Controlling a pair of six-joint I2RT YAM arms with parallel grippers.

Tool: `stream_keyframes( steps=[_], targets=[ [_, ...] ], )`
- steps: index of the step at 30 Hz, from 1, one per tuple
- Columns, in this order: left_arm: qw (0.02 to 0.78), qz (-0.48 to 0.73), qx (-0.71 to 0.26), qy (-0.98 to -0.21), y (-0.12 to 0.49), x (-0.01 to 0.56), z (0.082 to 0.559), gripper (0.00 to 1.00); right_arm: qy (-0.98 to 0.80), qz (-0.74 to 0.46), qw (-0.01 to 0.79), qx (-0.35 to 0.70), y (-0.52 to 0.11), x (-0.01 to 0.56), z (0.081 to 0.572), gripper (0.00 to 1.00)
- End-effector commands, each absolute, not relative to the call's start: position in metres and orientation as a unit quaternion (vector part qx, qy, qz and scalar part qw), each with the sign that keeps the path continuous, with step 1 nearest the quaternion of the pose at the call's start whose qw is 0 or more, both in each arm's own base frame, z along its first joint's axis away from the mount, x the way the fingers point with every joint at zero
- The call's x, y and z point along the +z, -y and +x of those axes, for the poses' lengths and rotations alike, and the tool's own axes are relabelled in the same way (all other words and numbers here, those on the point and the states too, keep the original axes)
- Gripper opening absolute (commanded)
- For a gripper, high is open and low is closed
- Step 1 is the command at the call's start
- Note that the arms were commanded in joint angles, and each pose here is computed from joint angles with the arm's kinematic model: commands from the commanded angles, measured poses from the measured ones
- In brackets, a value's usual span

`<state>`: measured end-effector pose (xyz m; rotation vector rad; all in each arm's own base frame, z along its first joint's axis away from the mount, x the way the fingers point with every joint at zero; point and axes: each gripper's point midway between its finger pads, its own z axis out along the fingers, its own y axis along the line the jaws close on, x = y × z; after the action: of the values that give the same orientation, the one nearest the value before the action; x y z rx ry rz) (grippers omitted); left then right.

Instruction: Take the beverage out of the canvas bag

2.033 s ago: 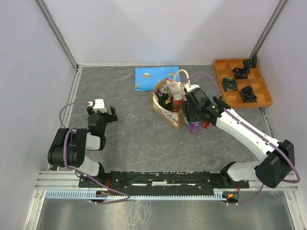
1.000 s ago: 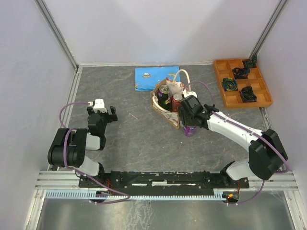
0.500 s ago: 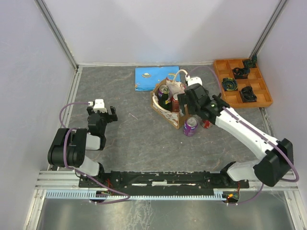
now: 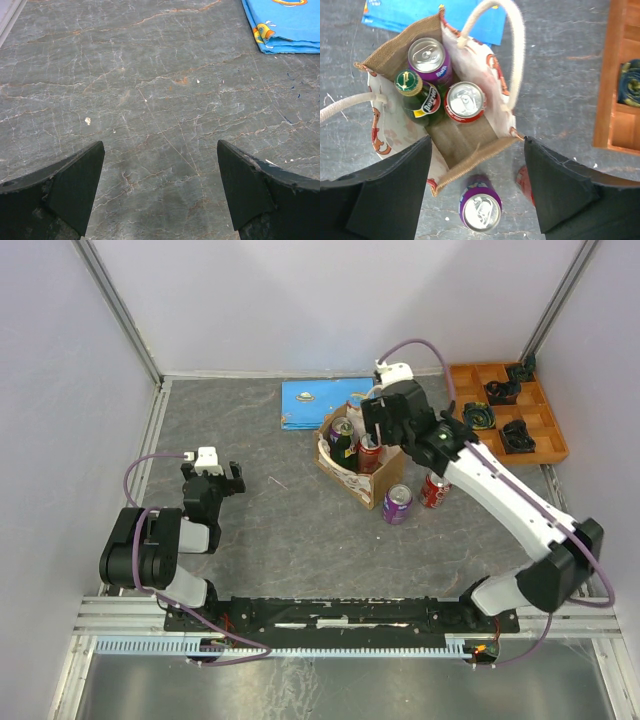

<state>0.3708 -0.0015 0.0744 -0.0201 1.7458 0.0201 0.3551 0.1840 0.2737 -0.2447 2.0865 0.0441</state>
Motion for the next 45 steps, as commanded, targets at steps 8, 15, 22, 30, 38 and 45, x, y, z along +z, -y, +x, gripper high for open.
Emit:
stream_keyframes(
  steps=[8, 15, 22, 30, 38, 45],
  targets=[
    [0.667, -0.018, 0.018, -0.745, -0.004, 0.091, 0.377, 0.99, -0.883, -0.144, 0.445, 0.034, -0.222, 0.224, 0.39, 0.73],
    [0.667, -0.017, 0.018, -0.745, -0.003, 0.091, 0.377, 0.99, -0.906, -0.12, 0.403, 0.05, -0.217, 0.189, 0.409, 0.76],
    [0.667, -0.018, 0.018, -0.744, -0.004, 0.091, 0.377, 0.99, -0.917, -0.113, 0.378, 0.06, -0.219, 0.164, 0.424, 0.78],
    [0.669, -0.018, 0.017, -0.743, -0.004, 0.092, 0.377, 0.99, -0.924, -0.115, 0.36, 0.058, -0.224, 0.141, 0.433, 0.78],
    [0.668, -0.018, 0.017, -0.744, -0.004, 0.091, 0.377, 0.99, -0.937, -0.111, 0.33, 0.042, -0.224, 0.113, 0.435, 0.74],
    [0.668, -0.018, 0.017, -0.744, -0.003, 0.09, 0.377, 0.99, -0.948, -0.105, 0.301, 0.021, -0.215, 0.097, 0.427, 0.72]
  ],
)
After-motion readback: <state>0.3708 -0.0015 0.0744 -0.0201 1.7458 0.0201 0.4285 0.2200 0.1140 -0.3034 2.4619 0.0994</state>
